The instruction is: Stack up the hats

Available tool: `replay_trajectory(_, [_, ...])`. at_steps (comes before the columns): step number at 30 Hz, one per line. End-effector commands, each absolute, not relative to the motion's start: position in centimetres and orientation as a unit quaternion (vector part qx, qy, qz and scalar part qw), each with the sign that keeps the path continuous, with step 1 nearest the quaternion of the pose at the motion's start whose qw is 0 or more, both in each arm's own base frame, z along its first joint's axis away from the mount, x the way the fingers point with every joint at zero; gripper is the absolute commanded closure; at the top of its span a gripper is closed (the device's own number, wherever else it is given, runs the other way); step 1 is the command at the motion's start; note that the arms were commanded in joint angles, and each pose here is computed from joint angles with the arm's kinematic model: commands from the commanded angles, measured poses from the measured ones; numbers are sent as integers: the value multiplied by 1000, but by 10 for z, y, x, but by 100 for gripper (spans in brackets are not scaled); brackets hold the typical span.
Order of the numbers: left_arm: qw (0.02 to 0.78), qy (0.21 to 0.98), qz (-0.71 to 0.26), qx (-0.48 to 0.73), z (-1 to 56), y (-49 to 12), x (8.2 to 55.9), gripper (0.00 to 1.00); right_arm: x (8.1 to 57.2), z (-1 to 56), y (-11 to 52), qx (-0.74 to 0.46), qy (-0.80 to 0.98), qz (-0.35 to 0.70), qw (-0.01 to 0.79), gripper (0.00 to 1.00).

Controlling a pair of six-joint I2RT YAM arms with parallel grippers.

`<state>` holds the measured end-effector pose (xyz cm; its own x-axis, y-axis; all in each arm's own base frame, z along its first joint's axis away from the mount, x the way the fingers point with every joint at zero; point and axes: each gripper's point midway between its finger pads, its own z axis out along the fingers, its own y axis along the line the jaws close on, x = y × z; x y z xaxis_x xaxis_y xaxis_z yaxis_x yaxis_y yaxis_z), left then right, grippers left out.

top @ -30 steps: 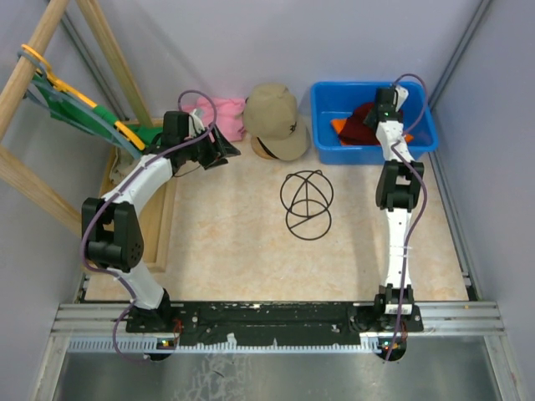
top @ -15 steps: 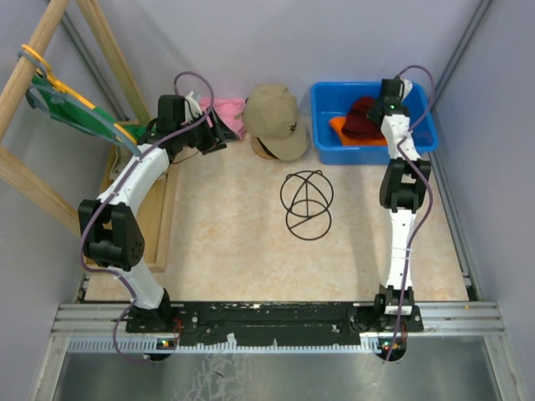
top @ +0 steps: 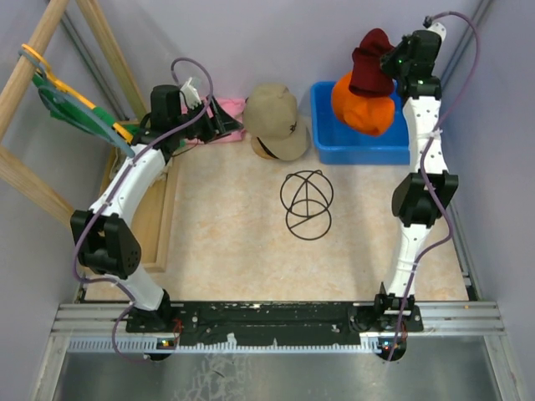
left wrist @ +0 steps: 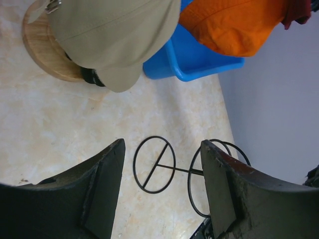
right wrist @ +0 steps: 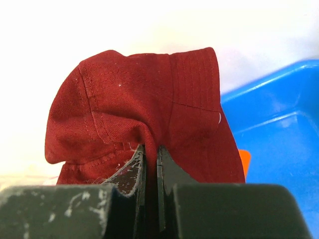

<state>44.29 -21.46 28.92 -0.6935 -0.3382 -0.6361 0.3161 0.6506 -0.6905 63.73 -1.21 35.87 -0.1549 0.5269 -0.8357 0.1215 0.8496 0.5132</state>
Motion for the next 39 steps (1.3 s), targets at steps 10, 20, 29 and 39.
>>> replay_trajectory(10, [403, 800, -444, 28, 303, -223, 409, 32, 634, 246, -23, 194, 813, 96, 541, 63])
replay_trajectory(20, [389, 810, -439, 13, 281, -224, 419, 32, 638, 249, -28, 173, 815, 53, 551, 94])
replay_trajectory(29, [376, 821, -429, 9, 267, -225, 428, 32, 668, 197, 12, 124, 837, 78, 527, 42])
replay_trajectory(39, [360, 837, -413, 5, 248, -222, 430, 32, 693, 137, 40, 86, 850, 46, 518, 30])
